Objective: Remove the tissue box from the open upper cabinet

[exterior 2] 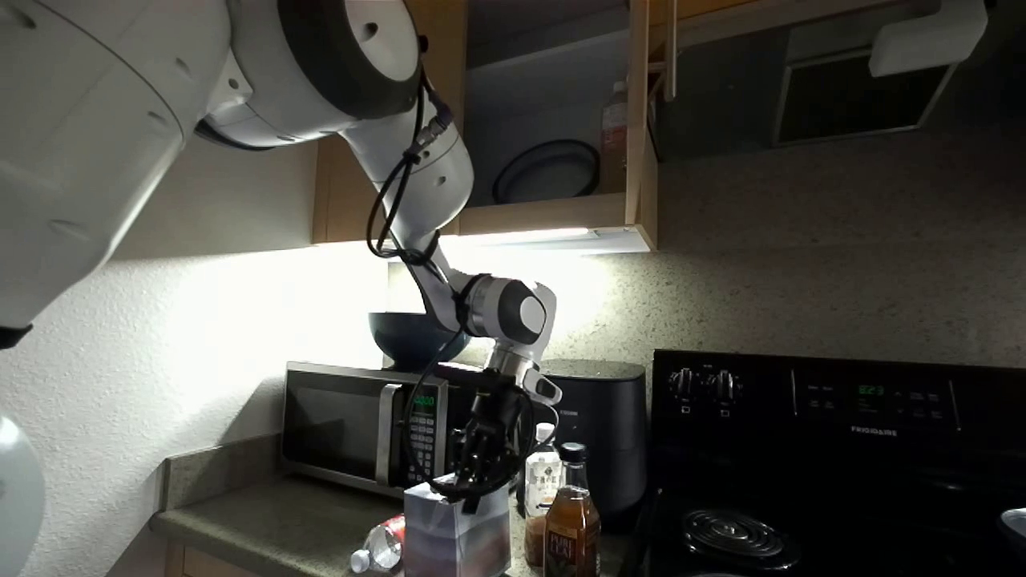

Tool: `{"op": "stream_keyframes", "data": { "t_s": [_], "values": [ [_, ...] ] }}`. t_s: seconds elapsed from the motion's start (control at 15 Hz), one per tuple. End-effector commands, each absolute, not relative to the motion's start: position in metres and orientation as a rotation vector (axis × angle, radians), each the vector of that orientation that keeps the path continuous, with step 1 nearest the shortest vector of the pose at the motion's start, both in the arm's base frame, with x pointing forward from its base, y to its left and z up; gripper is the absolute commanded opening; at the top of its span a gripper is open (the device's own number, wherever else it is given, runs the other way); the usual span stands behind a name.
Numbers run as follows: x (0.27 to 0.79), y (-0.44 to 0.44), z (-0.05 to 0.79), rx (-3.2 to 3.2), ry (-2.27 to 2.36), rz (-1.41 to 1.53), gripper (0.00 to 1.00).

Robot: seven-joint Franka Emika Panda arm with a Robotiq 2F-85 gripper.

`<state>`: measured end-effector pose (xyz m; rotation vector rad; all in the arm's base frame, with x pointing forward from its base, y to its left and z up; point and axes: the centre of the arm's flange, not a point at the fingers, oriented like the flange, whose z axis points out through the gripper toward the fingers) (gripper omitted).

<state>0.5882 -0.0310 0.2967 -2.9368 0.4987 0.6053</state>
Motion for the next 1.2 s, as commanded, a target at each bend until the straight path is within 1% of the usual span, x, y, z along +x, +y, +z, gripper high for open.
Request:
{"op": "stream_keyframes", "data": {
  "t_s": [0.0,0.2,0.33,0.4,0.53,0.8,0.93,1.0,1.13],
  "values": [
    [0.596,-0.032,0.297,-2.955,0.574,0.597,0.58],
    [0.597,-0.033,0.306,-2.935,0.625,0.569,0.78],
    [0.598,-0.032,0.318,-2.927,0.639,0.532,0.89],
    [0.597,-0.031,0.327,-2.917,0.639,0.503,0.97],
    [0.594,-0.027,0.349,-2.889,0.622,0.438,1.00],
    [0.580,-0.014,0.401,-2.821,0.572,0.340,1.00],
    [0.570,-0.004,0.426,-2.794,0.496,0.343,1.00],
    [0.596,-0.011,0.406,-2.831,0.562,0.349,1.00],
    [0.588,-0.003,0.426,-2.822,0.535,0.331,1.00]
  ]
}}
